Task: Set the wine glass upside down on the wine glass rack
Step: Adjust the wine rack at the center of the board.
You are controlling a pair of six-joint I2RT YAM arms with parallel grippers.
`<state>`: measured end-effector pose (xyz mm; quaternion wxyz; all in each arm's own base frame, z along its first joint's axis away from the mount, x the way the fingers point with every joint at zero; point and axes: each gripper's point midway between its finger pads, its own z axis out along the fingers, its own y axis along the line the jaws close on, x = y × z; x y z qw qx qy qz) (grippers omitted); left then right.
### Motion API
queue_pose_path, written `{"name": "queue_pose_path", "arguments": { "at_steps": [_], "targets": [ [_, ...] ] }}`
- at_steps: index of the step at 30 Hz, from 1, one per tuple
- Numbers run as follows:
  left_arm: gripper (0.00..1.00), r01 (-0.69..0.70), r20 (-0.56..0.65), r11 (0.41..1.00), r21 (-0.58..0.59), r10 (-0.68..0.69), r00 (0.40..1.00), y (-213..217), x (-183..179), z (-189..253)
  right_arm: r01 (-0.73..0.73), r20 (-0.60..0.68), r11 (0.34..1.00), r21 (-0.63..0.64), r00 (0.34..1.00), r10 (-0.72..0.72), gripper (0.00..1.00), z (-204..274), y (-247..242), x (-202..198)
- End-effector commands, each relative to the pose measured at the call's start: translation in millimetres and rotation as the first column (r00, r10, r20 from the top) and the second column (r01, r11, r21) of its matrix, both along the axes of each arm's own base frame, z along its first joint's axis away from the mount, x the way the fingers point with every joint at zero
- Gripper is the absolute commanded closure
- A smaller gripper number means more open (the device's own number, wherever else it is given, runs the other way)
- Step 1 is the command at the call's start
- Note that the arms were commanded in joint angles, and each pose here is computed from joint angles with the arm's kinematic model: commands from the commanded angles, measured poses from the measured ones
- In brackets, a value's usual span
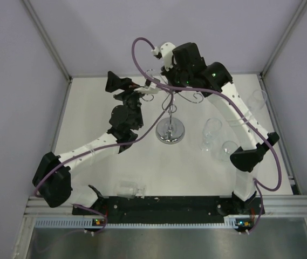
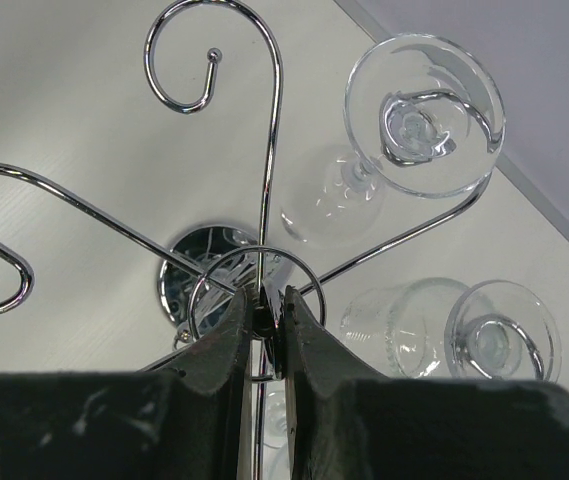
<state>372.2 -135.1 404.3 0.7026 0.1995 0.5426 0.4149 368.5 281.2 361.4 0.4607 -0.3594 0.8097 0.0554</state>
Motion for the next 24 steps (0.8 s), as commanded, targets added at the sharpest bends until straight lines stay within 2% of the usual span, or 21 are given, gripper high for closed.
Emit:
{"name": "queue_pose_path", "arguments": {
  "at_steps": [1,24],
  "targets": [
    [0.17,0.069,0.086,0.997,-0.036,-0.066,0.994,-3.4,-13.3,21.4,0.043,0.220,0.991,0.123,0.973,-0.069,1.00,65.8,-4.2,30.7],
    [0.17,0.072,0.148,0.986,0.150,-0.094,0.985,-60.7,3.8,18.7,0.023,0.206,0.992,0.125,0.977,-0.049,1.00,61.5,-0.5,34.3]
  ]
}}
